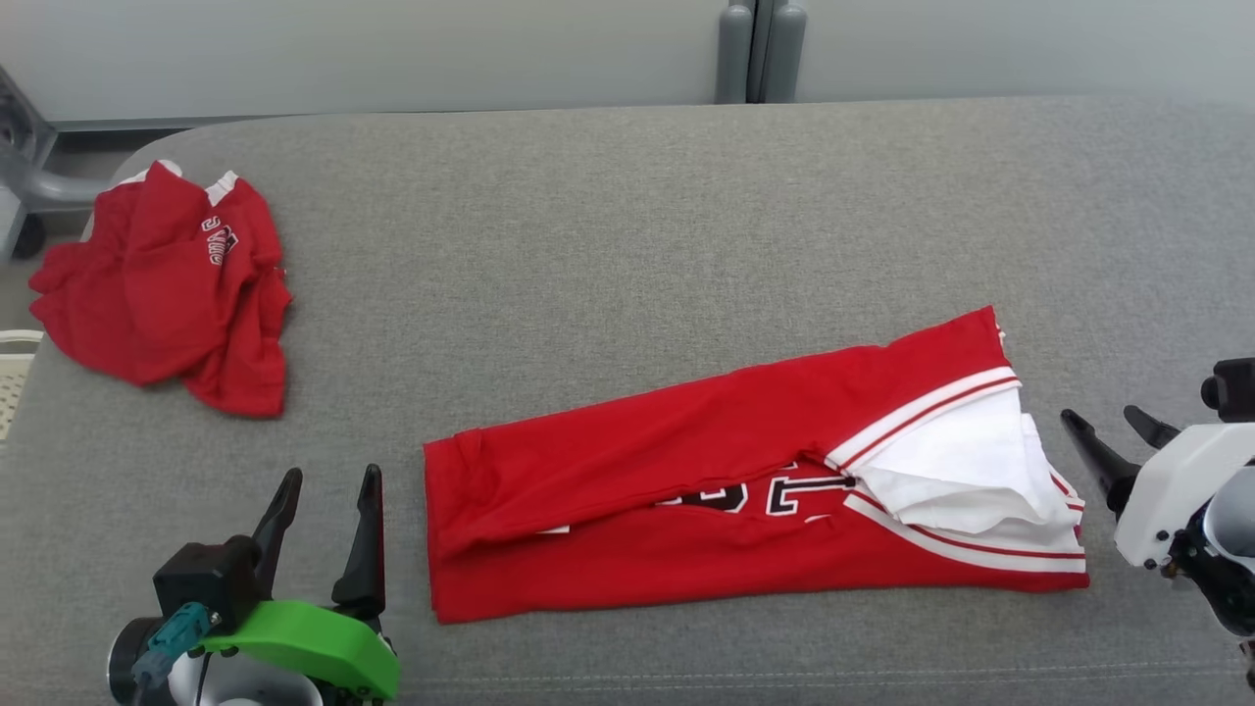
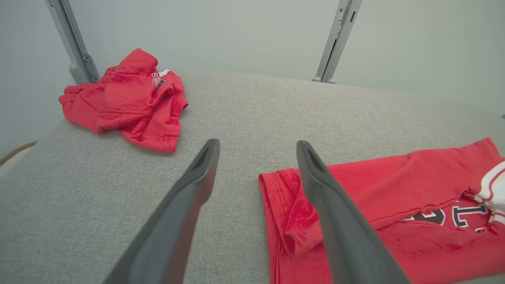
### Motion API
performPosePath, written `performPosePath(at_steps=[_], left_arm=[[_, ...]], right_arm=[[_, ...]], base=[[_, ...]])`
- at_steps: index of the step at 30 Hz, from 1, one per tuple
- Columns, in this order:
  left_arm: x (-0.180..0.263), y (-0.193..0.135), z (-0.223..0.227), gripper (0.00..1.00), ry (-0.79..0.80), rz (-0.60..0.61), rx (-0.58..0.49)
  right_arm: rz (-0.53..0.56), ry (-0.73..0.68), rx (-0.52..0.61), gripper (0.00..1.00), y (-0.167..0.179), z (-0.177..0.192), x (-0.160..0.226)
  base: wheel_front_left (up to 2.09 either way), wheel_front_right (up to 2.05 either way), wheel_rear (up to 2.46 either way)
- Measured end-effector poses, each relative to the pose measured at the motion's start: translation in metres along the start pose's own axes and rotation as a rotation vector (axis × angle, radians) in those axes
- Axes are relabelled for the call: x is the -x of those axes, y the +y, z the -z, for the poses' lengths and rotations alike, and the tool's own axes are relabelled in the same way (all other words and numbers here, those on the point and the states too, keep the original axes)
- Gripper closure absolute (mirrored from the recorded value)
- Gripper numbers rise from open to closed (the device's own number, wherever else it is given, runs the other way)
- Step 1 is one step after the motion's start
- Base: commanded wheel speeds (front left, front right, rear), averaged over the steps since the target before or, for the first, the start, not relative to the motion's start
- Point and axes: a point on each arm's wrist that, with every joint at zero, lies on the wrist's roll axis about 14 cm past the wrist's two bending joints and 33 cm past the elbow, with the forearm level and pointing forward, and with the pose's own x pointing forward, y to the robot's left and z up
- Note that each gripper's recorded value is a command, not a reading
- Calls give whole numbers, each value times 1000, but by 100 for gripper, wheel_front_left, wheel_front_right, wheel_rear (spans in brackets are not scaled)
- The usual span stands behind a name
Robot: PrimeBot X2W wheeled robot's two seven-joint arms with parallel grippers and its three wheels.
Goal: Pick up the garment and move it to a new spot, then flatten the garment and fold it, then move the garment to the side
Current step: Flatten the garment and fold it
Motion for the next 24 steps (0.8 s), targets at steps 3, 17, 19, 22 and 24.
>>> performPosePath(at_steps=[3, 17, 19, 22, 24], left_arm=[[4, 6, -4, 0, -12, -24, 0], [22, 37, -8, 0, -26, -123, 6], [24, 39, -8, 0, -25, -132, 8], [26, 43, -7, 0, -21, -146, 8], [27, 45, -6, 0, -19, -152, 8]], right_arm=[[2, 45, -26, 0, 3, 5, -11], [41, 203, -126, 0, 8, 38, -56], [42, 215, -155, 0, 10, 42, -62], [37, 237, -188, 0, 16, 49, -70], [37, 251, -207, 0, 17, 53, -74]], base=[[0, 0, 0], [0, 0, 0], [0, 0, 0], [0, 0, 0], [0, 0, 0]])
